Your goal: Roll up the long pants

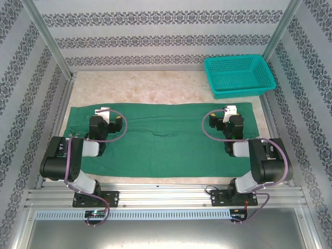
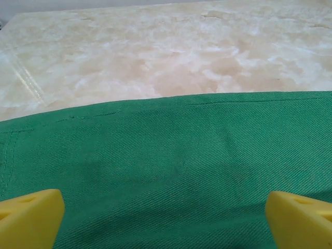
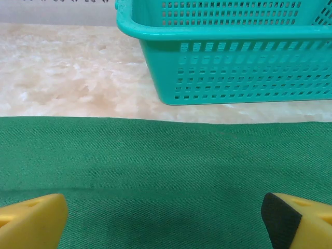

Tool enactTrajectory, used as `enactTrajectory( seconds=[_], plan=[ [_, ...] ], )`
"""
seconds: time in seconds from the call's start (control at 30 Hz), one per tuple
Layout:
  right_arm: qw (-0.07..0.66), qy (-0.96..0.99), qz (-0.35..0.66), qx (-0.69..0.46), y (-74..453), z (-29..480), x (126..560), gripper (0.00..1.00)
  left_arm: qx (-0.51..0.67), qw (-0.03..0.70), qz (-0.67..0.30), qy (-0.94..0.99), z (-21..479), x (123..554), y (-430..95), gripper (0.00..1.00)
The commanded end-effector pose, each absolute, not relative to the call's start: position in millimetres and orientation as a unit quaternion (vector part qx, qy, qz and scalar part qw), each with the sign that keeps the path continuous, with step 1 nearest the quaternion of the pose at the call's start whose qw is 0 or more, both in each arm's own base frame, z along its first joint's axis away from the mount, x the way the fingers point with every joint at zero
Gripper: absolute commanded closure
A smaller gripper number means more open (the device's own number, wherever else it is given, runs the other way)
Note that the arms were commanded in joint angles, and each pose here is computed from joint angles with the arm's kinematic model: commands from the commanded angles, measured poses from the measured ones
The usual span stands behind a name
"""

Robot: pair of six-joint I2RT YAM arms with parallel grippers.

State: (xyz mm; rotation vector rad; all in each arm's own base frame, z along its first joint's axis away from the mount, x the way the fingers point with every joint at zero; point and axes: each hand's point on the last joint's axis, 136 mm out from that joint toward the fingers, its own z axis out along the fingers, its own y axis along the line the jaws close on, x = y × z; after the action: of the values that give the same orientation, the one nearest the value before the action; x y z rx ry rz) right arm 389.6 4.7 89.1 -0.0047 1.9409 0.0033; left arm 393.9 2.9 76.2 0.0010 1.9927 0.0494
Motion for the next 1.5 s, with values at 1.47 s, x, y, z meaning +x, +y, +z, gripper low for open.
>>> enactTrajectory(
  seconds=[1.47],
  plan=[
    [0.546,0.832,-0.035,0.096,-28.4,156.3,407.2,0.02,-0.142,0.409,0.021,0.901,127.2,471.1,53.6,0.00]
  ],
)
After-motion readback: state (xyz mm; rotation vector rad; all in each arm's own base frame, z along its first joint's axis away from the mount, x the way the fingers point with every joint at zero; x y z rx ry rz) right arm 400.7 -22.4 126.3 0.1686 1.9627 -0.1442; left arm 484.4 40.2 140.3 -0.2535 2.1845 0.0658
